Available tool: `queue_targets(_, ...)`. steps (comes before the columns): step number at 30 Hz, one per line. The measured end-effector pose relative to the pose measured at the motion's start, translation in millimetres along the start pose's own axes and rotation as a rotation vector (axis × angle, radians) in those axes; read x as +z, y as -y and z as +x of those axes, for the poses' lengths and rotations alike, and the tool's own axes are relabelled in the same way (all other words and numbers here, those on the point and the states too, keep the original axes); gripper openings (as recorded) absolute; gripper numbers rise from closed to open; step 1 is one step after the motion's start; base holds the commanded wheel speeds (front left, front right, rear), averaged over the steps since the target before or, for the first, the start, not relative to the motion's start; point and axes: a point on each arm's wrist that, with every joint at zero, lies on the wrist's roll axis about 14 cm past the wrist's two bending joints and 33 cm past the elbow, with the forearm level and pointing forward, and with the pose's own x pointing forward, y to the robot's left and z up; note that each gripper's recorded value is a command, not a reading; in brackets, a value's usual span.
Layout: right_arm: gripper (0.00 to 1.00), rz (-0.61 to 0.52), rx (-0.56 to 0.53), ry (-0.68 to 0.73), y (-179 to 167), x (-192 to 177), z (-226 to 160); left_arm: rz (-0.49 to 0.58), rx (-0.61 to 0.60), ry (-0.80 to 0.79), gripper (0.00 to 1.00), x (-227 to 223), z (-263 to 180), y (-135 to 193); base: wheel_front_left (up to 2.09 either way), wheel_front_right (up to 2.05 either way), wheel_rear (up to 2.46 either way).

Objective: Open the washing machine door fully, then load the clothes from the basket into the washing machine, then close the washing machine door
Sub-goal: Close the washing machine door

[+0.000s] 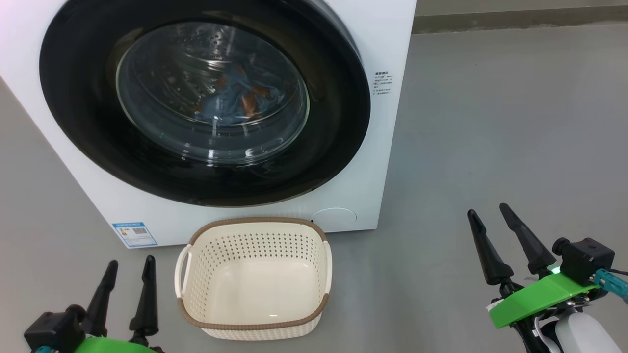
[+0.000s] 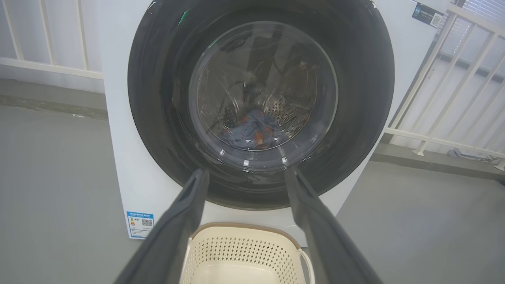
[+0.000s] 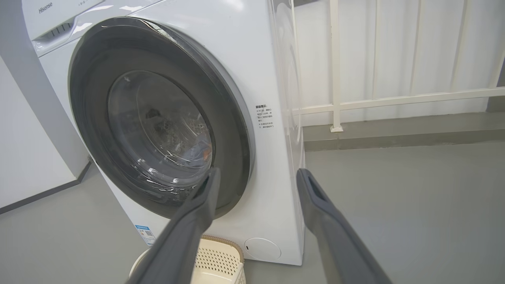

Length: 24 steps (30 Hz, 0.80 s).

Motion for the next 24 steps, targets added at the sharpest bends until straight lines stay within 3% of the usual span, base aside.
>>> queue_targets(24, 1.0, -0.026, -0.006, -0.004, 2.1, -3.0, 5.7, 0.039, 0.022, 0.0, 1.0, -1.1, -2.8, -4.4, 0.0, 0.0, 0.0)
